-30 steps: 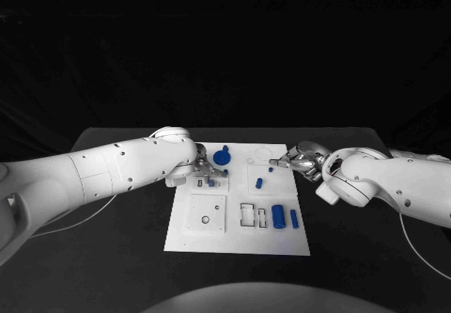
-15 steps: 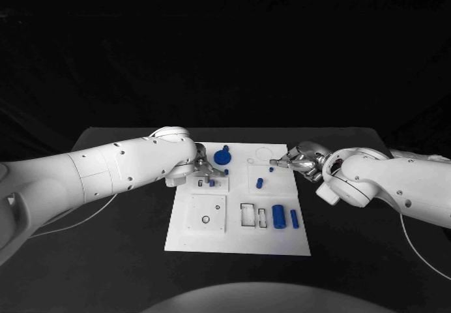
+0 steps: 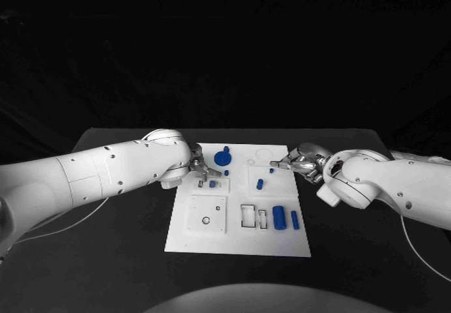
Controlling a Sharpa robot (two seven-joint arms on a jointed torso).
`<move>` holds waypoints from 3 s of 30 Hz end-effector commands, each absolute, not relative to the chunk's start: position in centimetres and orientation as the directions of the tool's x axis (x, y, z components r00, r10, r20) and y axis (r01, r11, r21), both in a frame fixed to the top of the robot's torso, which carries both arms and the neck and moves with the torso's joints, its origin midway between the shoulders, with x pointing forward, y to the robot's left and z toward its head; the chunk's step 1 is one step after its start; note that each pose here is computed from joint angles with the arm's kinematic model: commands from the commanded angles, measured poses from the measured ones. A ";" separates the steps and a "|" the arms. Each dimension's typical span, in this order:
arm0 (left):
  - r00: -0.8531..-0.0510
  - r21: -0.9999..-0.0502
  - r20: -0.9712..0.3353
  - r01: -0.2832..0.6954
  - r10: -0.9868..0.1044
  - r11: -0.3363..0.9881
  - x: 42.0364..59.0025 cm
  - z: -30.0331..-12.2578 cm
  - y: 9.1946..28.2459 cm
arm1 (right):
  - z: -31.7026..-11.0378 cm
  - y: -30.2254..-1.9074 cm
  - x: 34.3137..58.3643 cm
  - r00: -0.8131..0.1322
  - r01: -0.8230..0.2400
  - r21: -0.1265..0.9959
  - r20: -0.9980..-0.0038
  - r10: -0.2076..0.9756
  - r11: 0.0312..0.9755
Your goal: Assemble the parts on the task board
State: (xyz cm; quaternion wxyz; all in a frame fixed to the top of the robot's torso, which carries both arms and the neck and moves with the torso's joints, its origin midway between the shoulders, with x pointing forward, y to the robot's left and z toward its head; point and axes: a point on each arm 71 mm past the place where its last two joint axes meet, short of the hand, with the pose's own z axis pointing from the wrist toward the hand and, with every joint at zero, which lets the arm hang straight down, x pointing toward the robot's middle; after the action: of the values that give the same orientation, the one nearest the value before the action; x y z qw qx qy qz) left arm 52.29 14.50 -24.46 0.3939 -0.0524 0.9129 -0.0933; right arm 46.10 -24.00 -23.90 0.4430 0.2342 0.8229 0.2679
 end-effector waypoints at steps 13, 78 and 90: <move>-0.708 -0.305 -0.672 -0.006 -0.219 0.952 51.6 -24.4 14.9 | -24.1 -24.0 46.0 -0.508 0.147 0.643 -0.603 0.615 0.751; -0.703 -0.296 -0.676 -0.018 -0.223 0.955 52.4 -24.5 15.1 | -24.2 -24.0 46.0 -0.516 0.155 0.637 -0.600 0.611 0.756; -0.703 -0.304 -0.675 -0.011 -0.224 0.953 52.3 -24.5 15.1 | -24.2 -24.1 46.0 -0.515 0.155 0.637 -0.601 0.612 0.755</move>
State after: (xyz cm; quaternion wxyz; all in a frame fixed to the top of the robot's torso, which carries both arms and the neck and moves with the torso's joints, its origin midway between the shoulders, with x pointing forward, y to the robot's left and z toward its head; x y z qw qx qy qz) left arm 52.39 15.41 -24.57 0.3799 -0.0667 0.9135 -0.1295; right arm 46.05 -24.14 -24.06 0.4396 0.2359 0.8258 0.2630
